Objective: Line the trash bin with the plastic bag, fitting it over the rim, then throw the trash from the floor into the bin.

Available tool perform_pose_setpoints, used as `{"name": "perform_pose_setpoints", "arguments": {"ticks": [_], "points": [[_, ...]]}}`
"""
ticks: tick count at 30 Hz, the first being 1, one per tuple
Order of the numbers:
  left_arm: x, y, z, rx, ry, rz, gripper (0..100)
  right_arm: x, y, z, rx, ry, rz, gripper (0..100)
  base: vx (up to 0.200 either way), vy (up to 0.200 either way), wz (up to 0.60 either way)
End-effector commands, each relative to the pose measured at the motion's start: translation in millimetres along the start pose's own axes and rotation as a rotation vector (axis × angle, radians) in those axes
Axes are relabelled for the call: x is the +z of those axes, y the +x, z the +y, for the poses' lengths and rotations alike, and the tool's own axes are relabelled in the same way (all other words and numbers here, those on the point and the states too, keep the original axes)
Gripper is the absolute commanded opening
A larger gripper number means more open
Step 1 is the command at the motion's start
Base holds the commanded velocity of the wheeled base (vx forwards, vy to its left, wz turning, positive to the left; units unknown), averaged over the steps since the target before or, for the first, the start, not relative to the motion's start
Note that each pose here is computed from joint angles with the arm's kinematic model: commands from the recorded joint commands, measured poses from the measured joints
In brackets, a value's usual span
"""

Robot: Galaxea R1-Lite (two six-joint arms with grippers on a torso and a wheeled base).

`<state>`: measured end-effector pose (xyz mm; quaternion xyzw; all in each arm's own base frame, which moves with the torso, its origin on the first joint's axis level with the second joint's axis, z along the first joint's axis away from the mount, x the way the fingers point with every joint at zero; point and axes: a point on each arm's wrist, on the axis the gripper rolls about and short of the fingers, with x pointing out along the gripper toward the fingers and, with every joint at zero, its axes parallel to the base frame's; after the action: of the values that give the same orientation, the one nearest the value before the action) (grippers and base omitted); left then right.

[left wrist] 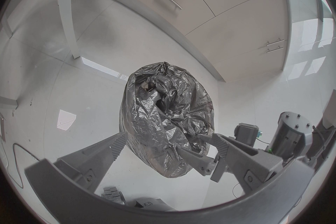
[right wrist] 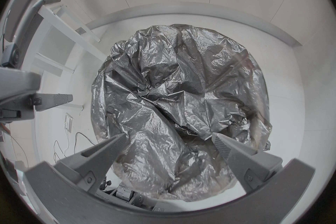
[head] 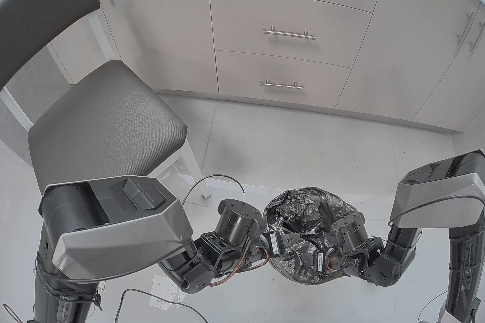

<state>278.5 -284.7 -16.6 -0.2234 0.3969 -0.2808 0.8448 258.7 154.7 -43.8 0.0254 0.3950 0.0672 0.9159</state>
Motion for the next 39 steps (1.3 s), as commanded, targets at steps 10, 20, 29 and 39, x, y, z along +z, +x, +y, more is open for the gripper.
{"name": "perform_pose_setpoints", "arguments": {"ticks": [10, 20, 29, 39], "points": [[0, 1, 1, 0.001, 0.0, 0.001, 100, -6, 39, -3, -0.079, -0.032, 0.024, 100, 0.0, 0.0, 0.0], [0, 1, 1, 0.001, 0.0, 0.001, 100, -2, 40, -1, -0.107, -0.044, 0.088, 100, 0.0, 0.0, 0.0], [-1, 1, 1, -0.006, -0.001, -0.007, 100, 18, 28, 5, -0.117, -0.023, 0.011, 100, 0.0, 0.0, 0.0], [-1, 1, 1, -0.007, 0.001, -0.008, 100, 77, -22, 18, -0.048, 0.03, -0.155, 100, 0.0, 0.0, 0.0]]}}
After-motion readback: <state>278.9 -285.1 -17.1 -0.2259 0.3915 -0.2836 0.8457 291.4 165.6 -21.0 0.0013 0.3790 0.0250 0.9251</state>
